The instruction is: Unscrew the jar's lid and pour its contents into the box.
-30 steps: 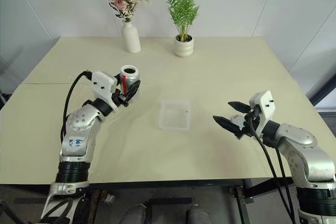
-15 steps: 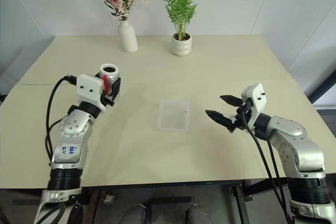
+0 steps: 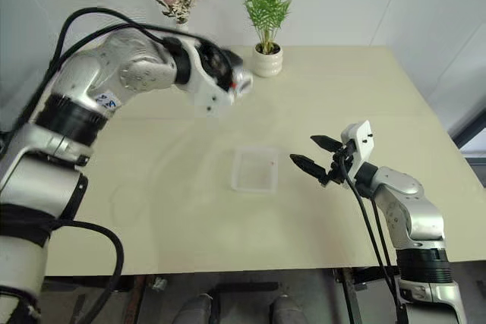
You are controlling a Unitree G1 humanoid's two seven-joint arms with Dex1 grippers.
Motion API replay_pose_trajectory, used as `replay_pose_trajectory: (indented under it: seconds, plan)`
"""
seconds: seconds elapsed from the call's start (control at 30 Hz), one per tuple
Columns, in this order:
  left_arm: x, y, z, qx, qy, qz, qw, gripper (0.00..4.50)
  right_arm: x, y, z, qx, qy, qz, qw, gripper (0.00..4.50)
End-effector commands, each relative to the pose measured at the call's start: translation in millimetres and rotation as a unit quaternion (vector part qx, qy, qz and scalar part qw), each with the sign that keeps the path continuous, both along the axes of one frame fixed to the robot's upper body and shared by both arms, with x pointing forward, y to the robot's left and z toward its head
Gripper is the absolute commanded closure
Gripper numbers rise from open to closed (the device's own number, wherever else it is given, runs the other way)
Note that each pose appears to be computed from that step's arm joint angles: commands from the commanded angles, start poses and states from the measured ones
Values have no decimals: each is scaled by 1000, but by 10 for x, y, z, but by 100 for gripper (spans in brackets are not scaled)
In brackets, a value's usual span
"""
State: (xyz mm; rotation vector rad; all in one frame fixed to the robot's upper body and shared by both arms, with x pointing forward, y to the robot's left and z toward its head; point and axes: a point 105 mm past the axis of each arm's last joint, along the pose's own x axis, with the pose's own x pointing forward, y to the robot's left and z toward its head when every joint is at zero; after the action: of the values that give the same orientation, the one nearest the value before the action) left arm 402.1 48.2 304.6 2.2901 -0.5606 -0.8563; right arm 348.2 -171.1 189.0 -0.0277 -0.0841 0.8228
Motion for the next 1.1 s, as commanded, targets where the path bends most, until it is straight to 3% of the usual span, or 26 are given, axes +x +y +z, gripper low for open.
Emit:
replay_pose_trajectory:
  seconds: [0.03, 0.1, 0.3, 0.57, 0.77, 0.9, 1.03, 1.1]
  plan:
    - [-1, -35, -21, 146, -40, -17, 988, 199, 36, 0, 115, 10, -36, -6, 999, 2]
    - [-17, -176, 0, 175, -61, -38, 982, 199, 46, -7, 109, 19, -38, -13, 999, 2]
    - [-57, -360, -263, 272, -55, -60, 959, 199, 48, -17, 50, 28, -42, -23, 998, 2]
    - [-70, -493, -344, 300, -49, -60, 951, 199, 81, -11, 113, 31, -55, -29, 998, 2]
    - [-34, -611, -191, 150, -6, -49, 987, 199, 62, -47, 149, 26, -56, -31, 998, 2]
    - [64, -362, -76, 17, 59, -6, 998, 199, 27, -72, 162, 18, -52, -27, 998, 2]
    - [124, -141, -28, -167, 192, 50, 966, 199, 1, -93, 183, 9, -48, -20, 999, 2]
    - [135, -87, 48, -273, 243, 52, 929, 199, -8, -75, 204, 7, -47, -12, 999, 2]
